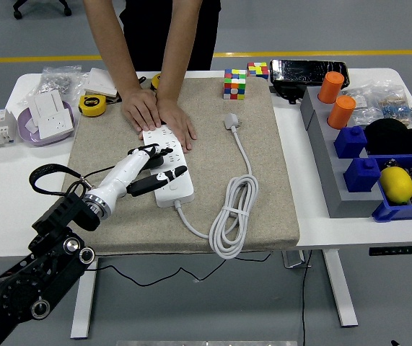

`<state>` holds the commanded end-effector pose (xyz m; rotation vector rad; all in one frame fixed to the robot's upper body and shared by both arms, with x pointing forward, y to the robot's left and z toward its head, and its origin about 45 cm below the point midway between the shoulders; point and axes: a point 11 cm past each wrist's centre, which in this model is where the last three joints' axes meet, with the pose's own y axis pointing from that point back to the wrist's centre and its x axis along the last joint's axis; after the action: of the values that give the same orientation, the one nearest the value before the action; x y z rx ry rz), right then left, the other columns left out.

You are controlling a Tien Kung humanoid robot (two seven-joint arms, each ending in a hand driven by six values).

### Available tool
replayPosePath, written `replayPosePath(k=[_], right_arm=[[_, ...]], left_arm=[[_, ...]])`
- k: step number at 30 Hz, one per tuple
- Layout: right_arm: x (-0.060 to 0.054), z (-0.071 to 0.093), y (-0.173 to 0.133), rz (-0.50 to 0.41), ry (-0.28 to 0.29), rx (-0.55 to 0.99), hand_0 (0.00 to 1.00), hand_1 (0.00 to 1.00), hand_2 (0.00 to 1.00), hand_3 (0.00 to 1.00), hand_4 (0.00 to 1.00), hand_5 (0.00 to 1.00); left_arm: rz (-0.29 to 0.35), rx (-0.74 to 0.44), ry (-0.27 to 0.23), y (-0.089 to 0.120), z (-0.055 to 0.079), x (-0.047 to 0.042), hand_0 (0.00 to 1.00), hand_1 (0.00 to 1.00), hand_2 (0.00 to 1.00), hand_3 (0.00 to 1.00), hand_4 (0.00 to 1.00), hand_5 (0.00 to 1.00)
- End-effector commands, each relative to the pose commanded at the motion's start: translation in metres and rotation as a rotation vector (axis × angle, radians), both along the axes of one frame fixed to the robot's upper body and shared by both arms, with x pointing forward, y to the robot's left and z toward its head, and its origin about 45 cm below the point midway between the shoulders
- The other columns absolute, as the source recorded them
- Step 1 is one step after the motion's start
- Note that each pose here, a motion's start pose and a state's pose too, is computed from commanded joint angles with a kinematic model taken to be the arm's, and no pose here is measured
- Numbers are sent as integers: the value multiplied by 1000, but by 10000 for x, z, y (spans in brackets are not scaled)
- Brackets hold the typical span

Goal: Pick up the plug,place it near the board,insert it into the board,press the button

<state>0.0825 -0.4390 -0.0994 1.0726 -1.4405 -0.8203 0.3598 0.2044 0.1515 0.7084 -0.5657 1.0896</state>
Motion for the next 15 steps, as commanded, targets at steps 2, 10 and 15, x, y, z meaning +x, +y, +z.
replayPosePath(k=[2,10,15], right_arm=[[-2,-1,0,1,1,0,810,747,743,770,998,974],[-13,0,-6,3,5,-2,810,747,743,771,998,974],[-11,-1,-4,4,4,-1,810,747,743,770,998,974]], left_arm=[[1,0,-6,5,15,2,998,946,882,866,995,998],[-14,9,-87,-24,224,14,998,945,875,864,993,998],[-34,6,-122,-106,392,-54,845,800,750,849,941,834]])
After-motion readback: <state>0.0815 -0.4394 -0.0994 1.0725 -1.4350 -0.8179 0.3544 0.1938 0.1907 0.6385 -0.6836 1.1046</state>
